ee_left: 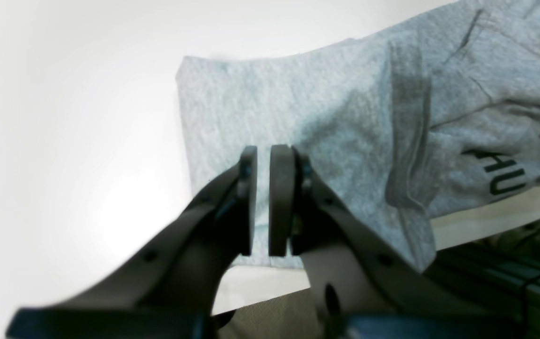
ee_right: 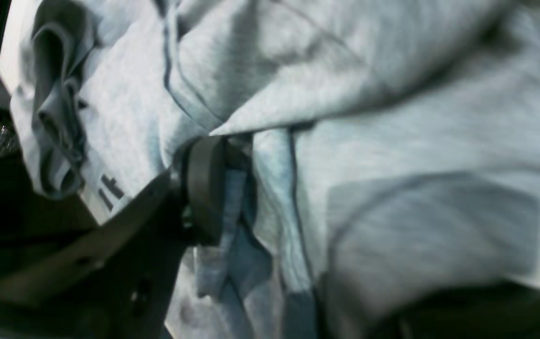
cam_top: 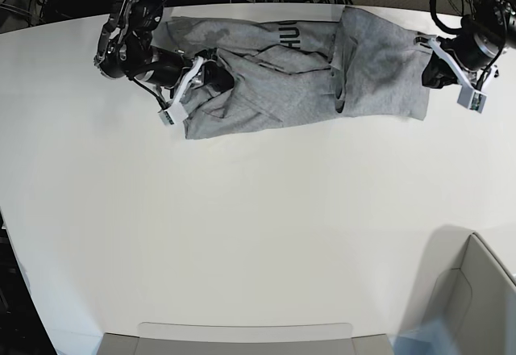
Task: Fold the T-shirt properly
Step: 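Grasp the opposite strip end with the right gripper and lift it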
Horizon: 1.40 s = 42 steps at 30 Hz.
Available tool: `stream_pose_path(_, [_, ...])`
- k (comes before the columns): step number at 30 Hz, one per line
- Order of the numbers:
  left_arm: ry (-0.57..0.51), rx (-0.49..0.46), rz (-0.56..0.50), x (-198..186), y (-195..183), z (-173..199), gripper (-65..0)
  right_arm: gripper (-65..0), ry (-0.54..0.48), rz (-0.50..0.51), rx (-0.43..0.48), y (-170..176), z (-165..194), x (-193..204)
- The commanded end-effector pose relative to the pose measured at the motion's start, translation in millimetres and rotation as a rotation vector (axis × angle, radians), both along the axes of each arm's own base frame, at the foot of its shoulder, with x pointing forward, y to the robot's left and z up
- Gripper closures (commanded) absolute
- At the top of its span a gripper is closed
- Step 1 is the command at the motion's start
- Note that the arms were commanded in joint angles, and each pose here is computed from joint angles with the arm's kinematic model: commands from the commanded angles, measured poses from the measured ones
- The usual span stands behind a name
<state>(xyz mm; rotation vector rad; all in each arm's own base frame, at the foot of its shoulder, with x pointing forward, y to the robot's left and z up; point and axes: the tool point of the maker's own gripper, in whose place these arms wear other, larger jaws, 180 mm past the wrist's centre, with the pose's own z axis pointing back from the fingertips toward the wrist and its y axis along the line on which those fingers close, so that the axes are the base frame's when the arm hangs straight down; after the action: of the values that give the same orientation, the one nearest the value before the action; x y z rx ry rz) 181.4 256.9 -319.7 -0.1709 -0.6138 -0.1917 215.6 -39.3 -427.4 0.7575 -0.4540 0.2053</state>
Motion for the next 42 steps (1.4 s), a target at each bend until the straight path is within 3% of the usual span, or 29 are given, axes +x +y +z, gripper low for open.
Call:
stream_pose_path(1, [-0.034, 0.008, -0.008, 4.2, 1.9, 9.5, -6.4, -23.4, 0.159, 0.128, -0.15, -10.5, -31.6, -43.9])
stream_pose_path(9, [-0.028, 0.005, -0.008, 2.6, 1.3, 7.9, -6.4, -22.8, 0.144, 0.246, -0.121, 21.9, -28.7, -49.4])
stream_pose_path(11, [-0.028, 0.005, -0.008, 2.6, 1.3, 7.9, -6.4, -18.8, 0.156, 0.248, -0.121, 21.9, -31.4, -50.9])
stream_pose_path(16, [-0.026, 0.007, -0.009, 2.2, 1.6, 7.8, -6.4, 0.0, 0.139, 0.25, -0.12, 22.5, -29.6, -36.3])
stream_pose_path(21, [-0.026, 0.007, -0.009, 2.2, 1.6, 7.8, -6.4, 0.0, 0.08, 0.237, -0.125, 19.7, -18.1, -8.2])
stream_pose_path(25, [-0.026, 0.007, -0.009, 2.2, 1.6, 7.8, -6.4, 0.0, 0.031, 0.118, -0.163, -21.5, -7.3, 28.4])
stream_pose_path(30, [-0.025, 0.007, -0.007, 1.7, 2.0, 7.7, -6.4, 0.0, -0.032, -0.058, -0.273, -112.5, 13.0, 67.1])
stream_pose_path(35, [-0.009, 0.009, -0.007, -3.2, 2.3, 4.8, -6.4, 0.0, -0.088, -0.158, -0.395, -189.0, 40.4, 87.4])
stream_pose_path(38, [-0.004, 0.009, -0.006, -4.3, 2.7, 3.8, -6.4, 0.0, -0.115, -0.195, -0.445, -218.4, 55.8, 94.5])
stream_pose_path(42, [-0.003, 0.012, -0.005, -4.5, 3.1, 3.6, -6.4, 0.0, -0.169, -0.203, -0.475, -224.3, 72.9, 101.9])
